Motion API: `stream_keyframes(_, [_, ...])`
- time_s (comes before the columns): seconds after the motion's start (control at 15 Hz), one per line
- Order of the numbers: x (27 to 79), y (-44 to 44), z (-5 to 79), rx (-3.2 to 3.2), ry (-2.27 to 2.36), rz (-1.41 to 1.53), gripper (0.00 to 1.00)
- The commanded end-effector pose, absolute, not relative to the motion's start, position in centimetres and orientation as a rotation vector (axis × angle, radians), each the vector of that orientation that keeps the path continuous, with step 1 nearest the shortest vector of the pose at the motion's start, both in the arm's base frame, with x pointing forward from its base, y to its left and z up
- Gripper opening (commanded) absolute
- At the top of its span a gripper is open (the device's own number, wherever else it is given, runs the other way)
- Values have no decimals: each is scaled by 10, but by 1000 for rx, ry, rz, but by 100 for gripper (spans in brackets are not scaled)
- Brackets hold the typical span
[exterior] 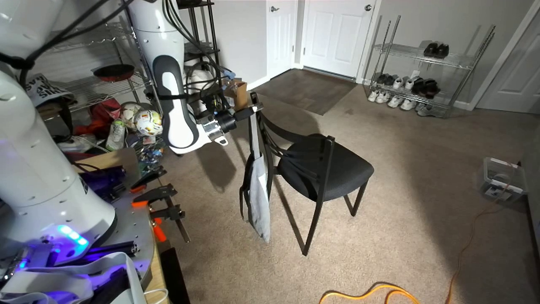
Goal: Remove the grey tote bag from the right side to the left side of the chair
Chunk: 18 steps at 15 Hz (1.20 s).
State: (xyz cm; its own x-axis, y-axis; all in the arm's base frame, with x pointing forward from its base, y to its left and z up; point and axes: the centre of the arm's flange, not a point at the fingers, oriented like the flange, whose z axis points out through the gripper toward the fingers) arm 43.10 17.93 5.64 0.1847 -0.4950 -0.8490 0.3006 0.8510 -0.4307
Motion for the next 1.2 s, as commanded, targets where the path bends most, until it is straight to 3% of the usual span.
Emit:
stream_keyframes(0.0, [448,208,78,-175,1294,-535,100])
stream_keyframes(0.73, [455,279,97,-190,1260,-480,100])
stream_keyframes(1.13, [472,276,121,-141,1243,-481,100])
